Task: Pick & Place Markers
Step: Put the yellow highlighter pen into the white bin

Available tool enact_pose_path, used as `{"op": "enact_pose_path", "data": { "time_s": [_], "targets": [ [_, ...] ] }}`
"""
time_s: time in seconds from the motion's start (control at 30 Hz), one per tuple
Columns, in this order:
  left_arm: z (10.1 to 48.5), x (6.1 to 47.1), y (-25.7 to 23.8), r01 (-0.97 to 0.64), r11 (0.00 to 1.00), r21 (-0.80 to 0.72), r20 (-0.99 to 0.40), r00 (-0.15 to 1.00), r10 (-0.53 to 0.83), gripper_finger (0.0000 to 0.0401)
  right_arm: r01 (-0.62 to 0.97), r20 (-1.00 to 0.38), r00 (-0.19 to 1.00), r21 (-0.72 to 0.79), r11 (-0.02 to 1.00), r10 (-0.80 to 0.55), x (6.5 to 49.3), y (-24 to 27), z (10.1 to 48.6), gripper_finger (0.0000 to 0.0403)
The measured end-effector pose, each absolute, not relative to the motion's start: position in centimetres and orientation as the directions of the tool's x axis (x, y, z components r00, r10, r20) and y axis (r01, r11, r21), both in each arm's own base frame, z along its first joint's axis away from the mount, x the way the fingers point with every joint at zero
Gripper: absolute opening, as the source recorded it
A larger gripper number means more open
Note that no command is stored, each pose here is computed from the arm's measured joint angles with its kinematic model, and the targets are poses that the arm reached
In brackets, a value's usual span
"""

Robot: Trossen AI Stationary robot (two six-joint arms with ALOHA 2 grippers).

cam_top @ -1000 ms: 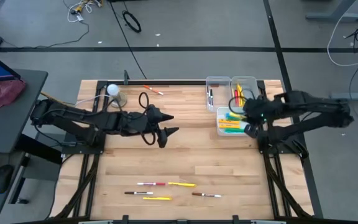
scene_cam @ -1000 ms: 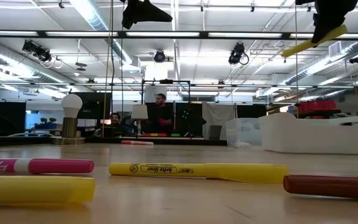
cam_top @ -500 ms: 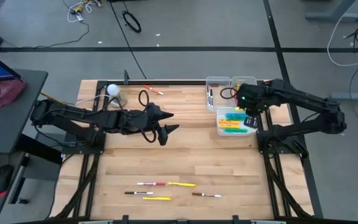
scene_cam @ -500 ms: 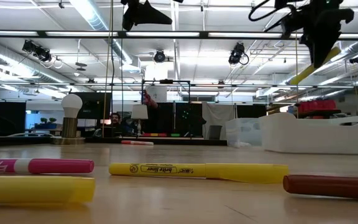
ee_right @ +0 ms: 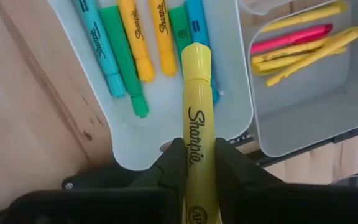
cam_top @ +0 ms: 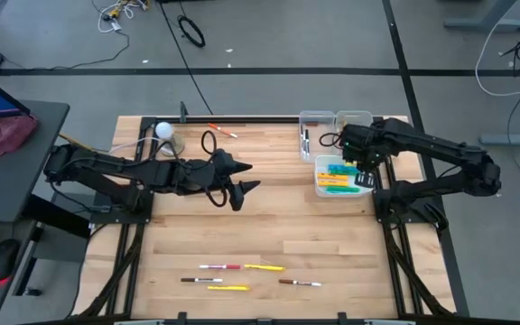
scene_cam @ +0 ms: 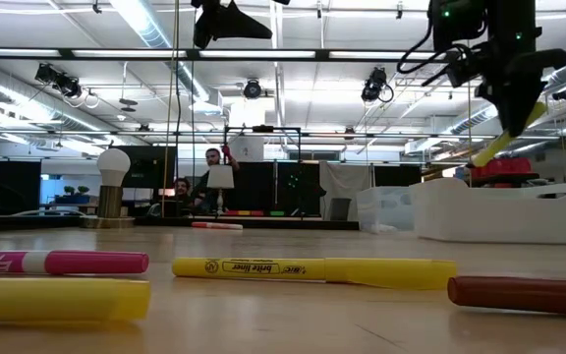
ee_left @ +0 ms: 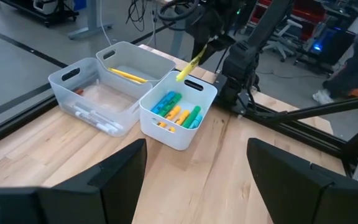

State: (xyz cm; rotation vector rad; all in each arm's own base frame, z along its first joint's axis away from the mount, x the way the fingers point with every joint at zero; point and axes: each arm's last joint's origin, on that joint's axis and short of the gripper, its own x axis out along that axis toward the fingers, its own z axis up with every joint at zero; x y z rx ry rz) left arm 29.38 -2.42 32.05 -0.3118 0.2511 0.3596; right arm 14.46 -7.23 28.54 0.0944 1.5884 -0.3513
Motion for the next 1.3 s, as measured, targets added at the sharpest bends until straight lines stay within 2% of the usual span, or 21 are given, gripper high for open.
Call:
{"op": "enact_pose_path", "data": {
  "time_s": [0.47,0.9,1.3],
  "targets": [
    [32.0,29.4,-2.4,-0.381,0.889,-0.253,-0.294,0.906,0.304,0.0282,0.348,-0.984,-0.004,-0.17,0.922,-0.18,14.6,-7.3,28.7,0.0052],
    [32.0,29.4,-2.4,-0.381,0.889,-0.253,-0.294,0.906,0.304,0.0282,0.323,-0.984,-0.005,-0.172,0.931,-0.181,14.6,-7.4,28.7,0.0053],
    [32.0,29.4,-2.4,-0.381,0.889,-0.253,-0.294,0.906,0.304,0.0282,0.332,-0.973,0.055,-0.195,0.923,-0.225,12.4,-8.1,29.8,0.0053]
  ]
}}
